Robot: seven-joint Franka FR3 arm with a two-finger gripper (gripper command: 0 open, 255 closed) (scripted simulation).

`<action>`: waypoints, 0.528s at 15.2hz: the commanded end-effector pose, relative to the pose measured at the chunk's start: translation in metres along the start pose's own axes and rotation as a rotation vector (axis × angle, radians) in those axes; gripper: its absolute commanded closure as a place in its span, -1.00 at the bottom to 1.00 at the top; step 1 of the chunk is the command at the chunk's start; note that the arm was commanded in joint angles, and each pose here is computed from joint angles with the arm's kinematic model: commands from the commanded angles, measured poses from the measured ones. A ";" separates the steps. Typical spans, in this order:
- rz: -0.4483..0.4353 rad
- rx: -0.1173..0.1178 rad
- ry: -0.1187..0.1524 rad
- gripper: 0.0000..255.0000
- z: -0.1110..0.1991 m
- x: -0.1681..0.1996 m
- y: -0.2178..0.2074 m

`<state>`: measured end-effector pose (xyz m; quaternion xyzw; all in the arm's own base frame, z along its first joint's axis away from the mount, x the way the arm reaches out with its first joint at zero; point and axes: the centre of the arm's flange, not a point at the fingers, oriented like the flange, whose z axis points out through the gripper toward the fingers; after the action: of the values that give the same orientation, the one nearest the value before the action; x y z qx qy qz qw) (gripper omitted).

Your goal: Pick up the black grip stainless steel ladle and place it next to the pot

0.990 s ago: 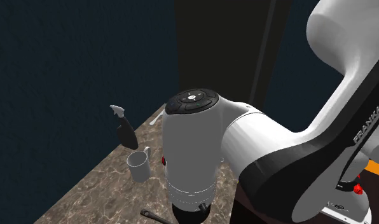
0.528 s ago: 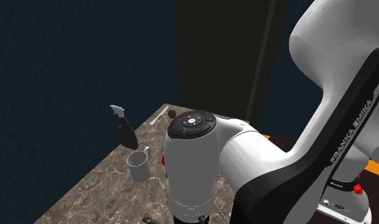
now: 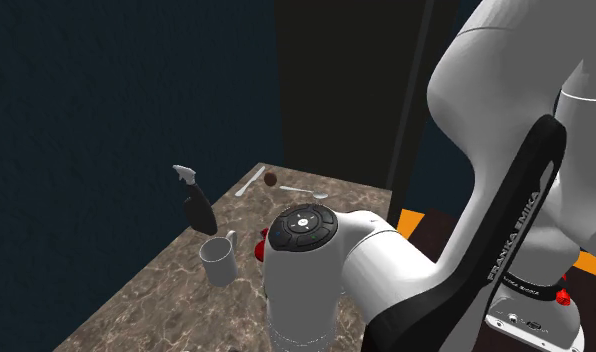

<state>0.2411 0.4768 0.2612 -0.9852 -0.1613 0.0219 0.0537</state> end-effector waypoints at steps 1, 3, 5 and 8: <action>0.000 0.000 0.000 1.00 0.011 0.000 0.001; 0.000 0.000 0.000 1.00 0.021 0.001 0.002; 0.000 0.000 0.000 1.00 0.032 0.001 0.003; 0.000 0.000 0.000 1.00 0.049 0.001 0.005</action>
<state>0.2409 0.4773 0.2168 -0.9852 -0.1614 0.0220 0.0537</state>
